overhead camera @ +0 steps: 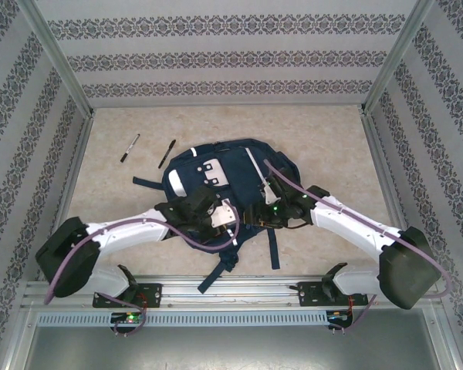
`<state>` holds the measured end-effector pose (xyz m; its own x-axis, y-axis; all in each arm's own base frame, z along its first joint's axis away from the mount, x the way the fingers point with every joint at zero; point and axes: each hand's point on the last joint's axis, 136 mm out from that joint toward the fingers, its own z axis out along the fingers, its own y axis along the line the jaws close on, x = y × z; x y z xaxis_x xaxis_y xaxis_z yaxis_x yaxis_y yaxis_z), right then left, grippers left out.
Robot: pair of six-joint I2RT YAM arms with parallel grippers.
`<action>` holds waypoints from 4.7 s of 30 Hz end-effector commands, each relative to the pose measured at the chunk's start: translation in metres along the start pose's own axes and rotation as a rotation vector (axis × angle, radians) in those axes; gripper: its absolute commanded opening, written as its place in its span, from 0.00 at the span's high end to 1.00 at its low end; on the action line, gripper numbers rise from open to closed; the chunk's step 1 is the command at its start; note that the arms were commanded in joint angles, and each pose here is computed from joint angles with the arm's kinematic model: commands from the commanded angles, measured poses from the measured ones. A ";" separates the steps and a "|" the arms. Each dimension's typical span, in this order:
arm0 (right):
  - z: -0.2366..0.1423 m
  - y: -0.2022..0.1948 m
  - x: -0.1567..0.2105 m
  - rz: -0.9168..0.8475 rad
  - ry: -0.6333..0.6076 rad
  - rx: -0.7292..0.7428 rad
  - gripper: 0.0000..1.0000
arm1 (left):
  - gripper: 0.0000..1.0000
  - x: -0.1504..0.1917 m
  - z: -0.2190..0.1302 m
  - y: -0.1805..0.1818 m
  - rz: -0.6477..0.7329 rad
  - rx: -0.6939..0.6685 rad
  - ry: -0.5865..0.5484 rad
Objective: Pack the student bag
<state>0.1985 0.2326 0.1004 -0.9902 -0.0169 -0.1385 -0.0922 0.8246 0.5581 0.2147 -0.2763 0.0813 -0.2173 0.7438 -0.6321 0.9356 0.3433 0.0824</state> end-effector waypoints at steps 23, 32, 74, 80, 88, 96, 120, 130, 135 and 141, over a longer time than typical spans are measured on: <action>0.003 -0.044 -0.024 -0.076 -0.127 0.393 1.00 | 1.00 -0.010 -0.037 0.029 -0.055 -0.122 -0.127; -0.013 -0.080 -0.021 0.157 0.037 0.104 1.00 | 1.00 0.019 -0.044 0.044 -0.064 -0.221 -0.049; -0.058 -0.042 -0.035 0.377 0.020 -0.308 1.00 | 1.00 -0.067 -0.010 0.001 0.292 0.066 -0.235; -0.064 -0.092 -0.071 0.463 -0.084 -0.251 1.00 | 1.00 -0.041 -0.009 -0.026 0.390 0.187 -0.210; -0.068 -0.100 -0.090 0.482 -0.130 -0.236 1.00 | 1.00 -0.021 -0.022 -0.050 0.567 0.304 -0.234; -0.110 -0.113 -0.068 0.479 -0.264 -0.117 1.00 | 1.00 -0.049 -0.022 -0.042 0.646 0.330 -0.355; -0.090 -0.073 -0.008 -0.024 -0.102 0.148 0.73 | 1.00 -0.113 -0.048 -0.003 0.426 0.383 -0.826; -0.108 -0.070 -0.019 -0.060 -0.139 0.242 0.64 | 1.00 -0.097 -0.044 -0.008 0.424 0.396 -0.767; -0.110 -0.069 -0.023 -0.078 -0.138 0.237 0.63 | 1.00 -0.095 -0.043 -0.007 0.425 0.392 -0.763; -0.093 -0.074 -0.026 -0.085 -0.117 0.229 0.60 | 1.00 -0.095 -0.045 -0.006 0.415 0.389 -0.773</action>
<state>0.2182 0.1189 0.1471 -0.9620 -0.0159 -0.2728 -0.1169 0.9263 0.3583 0.2274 -0.3246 0.1420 0.1620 0.2554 -0.9532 0.9839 -0.1156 0.1363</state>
